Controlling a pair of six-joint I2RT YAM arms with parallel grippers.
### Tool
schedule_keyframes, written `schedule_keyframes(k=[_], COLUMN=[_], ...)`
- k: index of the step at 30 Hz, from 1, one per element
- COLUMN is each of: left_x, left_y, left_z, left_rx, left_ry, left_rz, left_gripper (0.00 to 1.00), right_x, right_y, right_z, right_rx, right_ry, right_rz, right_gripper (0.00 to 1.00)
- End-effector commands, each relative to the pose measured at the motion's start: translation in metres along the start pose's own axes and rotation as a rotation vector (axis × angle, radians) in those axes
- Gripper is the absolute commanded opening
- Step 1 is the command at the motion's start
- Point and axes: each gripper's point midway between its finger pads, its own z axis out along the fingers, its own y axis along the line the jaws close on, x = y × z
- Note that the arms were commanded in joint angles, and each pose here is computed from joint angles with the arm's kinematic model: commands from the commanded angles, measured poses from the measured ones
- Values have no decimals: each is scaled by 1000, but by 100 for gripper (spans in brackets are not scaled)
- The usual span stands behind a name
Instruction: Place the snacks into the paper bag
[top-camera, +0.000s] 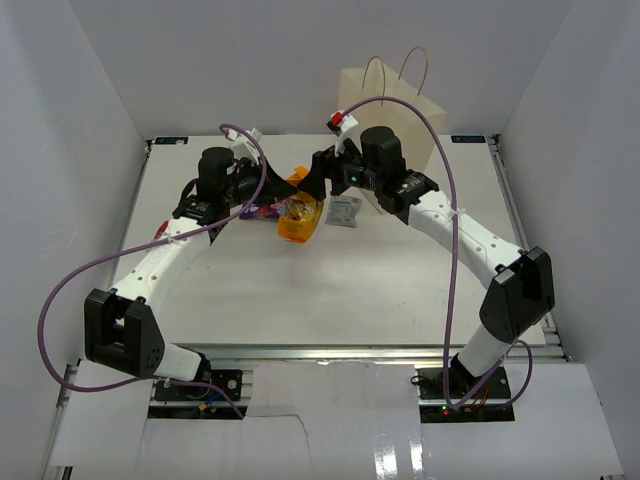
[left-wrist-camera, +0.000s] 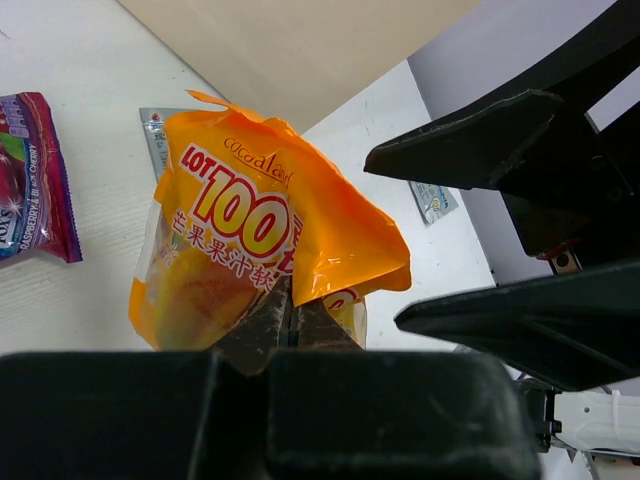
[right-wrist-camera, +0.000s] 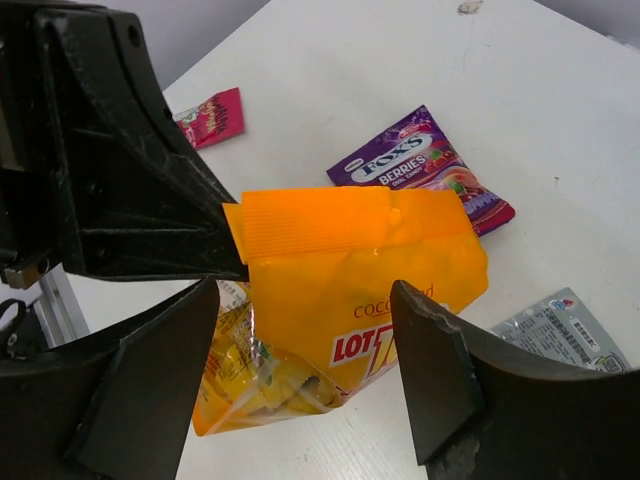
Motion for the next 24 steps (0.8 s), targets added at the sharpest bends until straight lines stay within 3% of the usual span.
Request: schedule_keyframes(k=[1,14,17,21,24], left_x=[-29,-23,-27,-23,-21], left_y=[-33,-36,-41,-41,-43], left_z=[-10,-11,-11,-9,-8], left_rx=[117,137,163,175,186], left_ry=[-95,-84,-96,-79,-70], left_rz=[40,11,21,11,-1], left_gripper=[0,0,0,0,0], right_x=[-24,-1,-1,-7,-9], right_y=[-8,-14,-18,-11,-4], right_z=[3,16,16,17,18], right_rx=[74,124,145,110,63], right_ry=[-72,-19,-20,-40,-43], right_rz=[19,-6,-8,-19,-37], right_gripper=[74,63,55,27,17])
